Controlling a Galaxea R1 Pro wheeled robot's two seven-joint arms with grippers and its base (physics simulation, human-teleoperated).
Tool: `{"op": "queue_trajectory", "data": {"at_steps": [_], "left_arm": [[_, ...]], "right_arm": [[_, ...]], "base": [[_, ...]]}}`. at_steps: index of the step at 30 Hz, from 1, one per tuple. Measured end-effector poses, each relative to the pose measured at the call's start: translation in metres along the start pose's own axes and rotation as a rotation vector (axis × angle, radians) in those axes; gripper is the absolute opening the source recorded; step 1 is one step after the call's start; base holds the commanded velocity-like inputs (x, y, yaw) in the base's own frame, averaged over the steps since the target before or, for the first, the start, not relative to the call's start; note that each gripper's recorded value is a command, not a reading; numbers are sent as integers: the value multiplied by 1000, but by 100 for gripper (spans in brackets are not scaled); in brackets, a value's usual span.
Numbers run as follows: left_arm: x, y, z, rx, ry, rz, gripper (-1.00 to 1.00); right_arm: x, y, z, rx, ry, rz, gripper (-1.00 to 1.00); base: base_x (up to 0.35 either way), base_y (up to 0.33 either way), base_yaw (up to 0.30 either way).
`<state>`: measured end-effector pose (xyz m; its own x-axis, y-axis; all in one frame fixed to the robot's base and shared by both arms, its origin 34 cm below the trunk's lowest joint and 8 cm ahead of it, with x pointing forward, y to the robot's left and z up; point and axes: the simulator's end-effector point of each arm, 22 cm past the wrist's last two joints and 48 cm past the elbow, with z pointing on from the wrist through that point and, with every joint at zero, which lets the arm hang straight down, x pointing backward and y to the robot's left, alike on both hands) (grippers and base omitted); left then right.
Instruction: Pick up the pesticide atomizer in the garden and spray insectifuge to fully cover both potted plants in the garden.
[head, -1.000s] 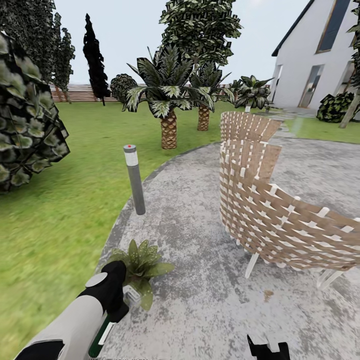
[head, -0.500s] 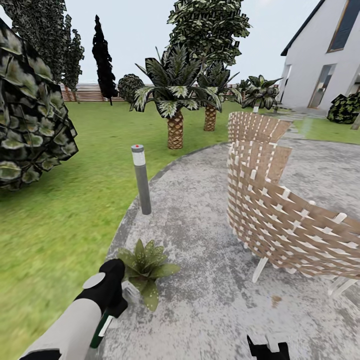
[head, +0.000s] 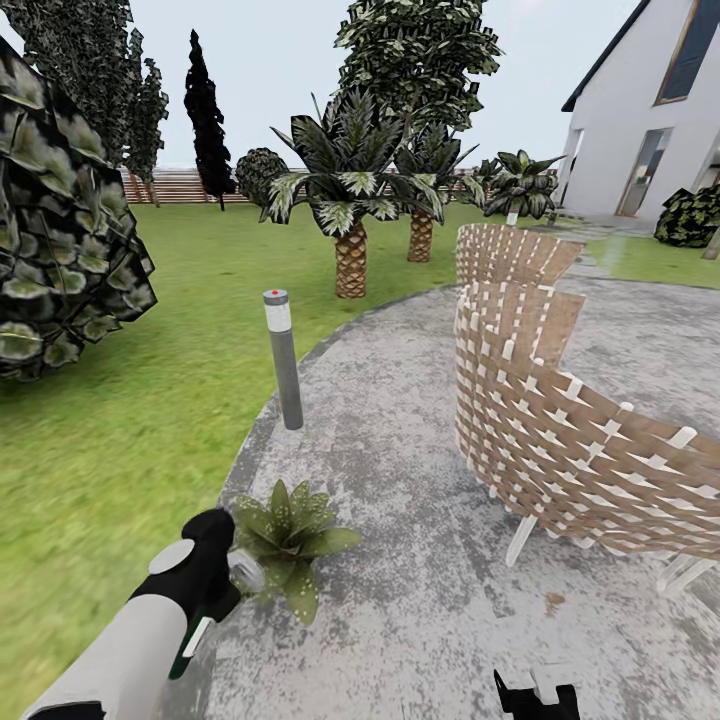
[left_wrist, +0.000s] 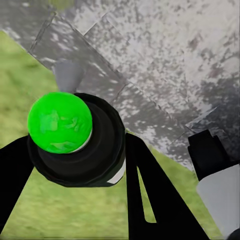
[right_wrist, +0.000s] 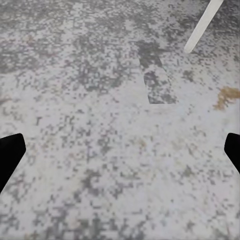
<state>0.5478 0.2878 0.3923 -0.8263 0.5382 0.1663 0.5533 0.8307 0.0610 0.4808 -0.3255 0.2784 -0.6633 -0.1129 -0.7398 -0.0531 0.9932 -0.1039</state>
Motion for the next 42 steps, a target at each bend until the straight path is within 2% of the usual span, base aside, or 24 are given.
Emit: {"op": "queue_trajectory", "data": {"at_steps": [6, 14, 20, 22, 23, 24, 25, 26, 27, 29, 30, 32, 35, 36, 39, 40, 42], "left_arm": [[19, -11, 18, 18, 37, 2, -100], [13, -21, 17, 30, 20, 15, -100], [12, -19, 17, 30, 17, 15, -100], [10, -20, 18, 45, -2, 29, -100], [-2, -29, 18, 100, -74, 65, -100], [-9, -37, 17, 137, -115, 74, -100], [-21, -42, 16, 154, -172, 101, -100], [-44, -47, 11, 158, -283, 158, -100], [-55, -54, 10, 178, -348, 172, -100], [-53, -75, 21, 230, -402, 174, -100], [-54, -78, 24, 228, -420, 183, -100], [-64, -78, 23, 193, -493, 234, -100], [-75, -83, 20, 184, -545, 260, -100], [-81, -88, 16, 195, -584, 272, -100], [-97, -110, 4, 243, -772, 328, -100], [-98, -118, 6, 244, -830, 336, -100], [-91, -127, 19, 193, -907, 345, -100]], "right_arm": [[0, 0, 0, -1, 0, -1, 100], [0, 0, 0, -1, 0, -1, 100], [0, 0, 0, 0, 0, 0, 100], [0, 0, 0, 0, 0, 1, 100], [0, 0, 0, 1, -1, 1, 100], [0, 0, 0, 2, 0, 0, 100], [0, -1, 0, 2, 0, 0, 100], [0, -2, 0, 4, 1, 0, 100], [0, -2, 0, 5, 1, 0, 100], [0, -2, 0, 6, 1, 0, 100], [0, -2, 0, 5, 1, 0, 100], [0, -1, 0, 4, 1, 2, 100], [0, -3, 0, 9, 0, 4, 100], [-1, -2, 0, 9, -1, 5, 100], [-6, 0, 2, 4, -12, 6, 100], [-19, 3, 6, -4, -41, 7, 100], [-84, 19, 19, -52, -183, 7, 100]], "base": [[0, 0, 0], [-5, 0, 0], [-281, 0, 0], [-336, 0, 0], [-337, 0, 0], [-337, 0, 0], [-338, 0, 0], [-338, 0, 0], [-337, 0, 0], [-337, 0, 0], [-219, 0, 0], [-85, 0, 0], [-17, 0, 0], [-4, 0, 0], [-1, 0, 0], [0, 0, 0], [0, 0, 0]]}}
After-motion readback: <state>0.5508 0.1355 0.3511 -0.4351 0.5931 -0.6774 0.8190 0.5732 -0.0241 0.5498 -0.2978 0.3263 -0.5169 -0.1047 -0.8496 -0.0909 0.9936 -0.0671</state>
